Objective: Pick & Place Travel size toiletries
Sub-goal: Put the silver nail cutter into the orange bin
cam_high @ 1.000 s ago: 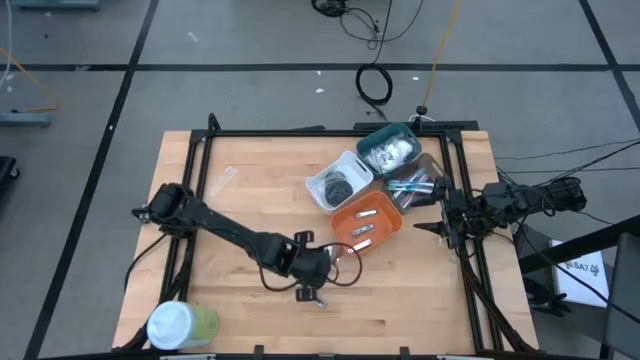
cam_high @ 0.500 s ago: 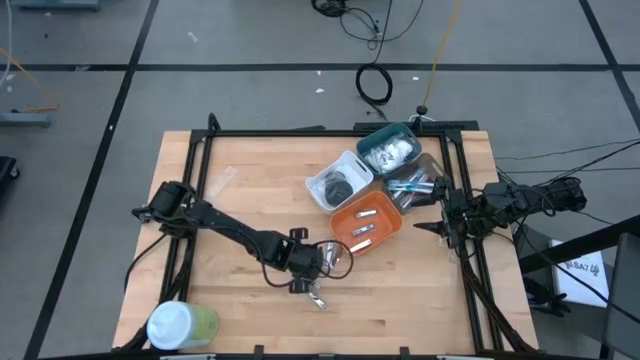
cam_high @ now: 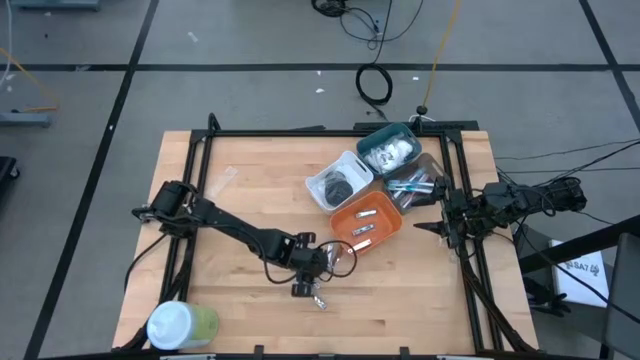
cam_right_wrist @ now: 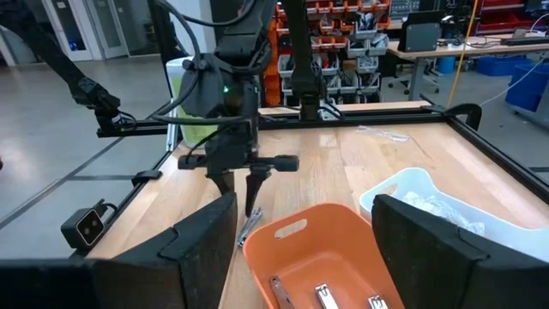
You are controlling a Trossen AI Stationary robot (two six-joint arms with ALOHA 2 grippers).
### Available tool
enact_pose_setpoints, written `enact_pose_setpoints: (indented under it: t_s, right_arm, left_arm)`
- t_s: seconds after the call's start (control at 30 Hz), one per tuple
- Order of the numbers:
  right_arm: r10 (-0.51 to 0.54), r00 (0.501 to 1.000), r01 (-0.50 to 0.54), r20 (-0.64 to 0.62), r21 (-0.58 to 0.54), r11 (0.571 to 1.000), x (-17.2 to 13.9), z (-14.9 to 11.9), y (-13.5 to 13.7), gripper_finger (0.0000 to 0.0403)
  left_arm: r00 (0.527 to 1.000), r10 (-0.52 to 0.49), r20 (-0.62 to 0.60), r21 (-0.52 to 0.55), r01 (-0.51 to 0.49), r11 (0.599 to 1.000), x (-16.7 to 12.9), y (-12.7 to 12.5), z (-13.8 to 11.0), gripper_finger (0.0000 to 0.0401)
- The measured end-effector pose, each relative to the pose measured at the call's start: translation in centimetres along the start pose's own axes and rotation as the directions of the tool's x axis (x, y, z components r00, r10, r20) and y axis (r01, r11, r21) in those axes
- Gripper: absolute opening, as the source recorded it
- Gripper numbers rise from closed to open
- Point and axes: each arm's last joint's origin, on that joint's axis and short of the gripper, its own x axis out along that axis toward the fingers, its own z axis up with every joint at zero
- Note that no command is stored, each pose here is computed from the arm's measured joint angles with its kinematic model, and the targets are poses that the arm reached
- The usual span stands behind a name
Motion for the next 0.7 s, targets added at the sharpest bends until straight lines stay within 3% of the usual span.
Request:
enact_pose_setpoints:
  t_s: [0.33,0.7]
  right_arm:
    - [0.000,1.000,0.000,-0.002,0.001,1.000,0.0,0.0,0.0,0.0256]
    - [0.000,1.000,0.000,-0.001,0.001,1.000,0.0,0.0,0.0,0.0256]
  left_arm:
    - [0.999,0.030,-0.040,0.014,-0.030,0.999,2.4,0.4,-0.7,0.0118]
    - [0.998,0.040,-0.040,-0.039,-0.042,0.998,2.5,0.3,-0.7,0.0118]
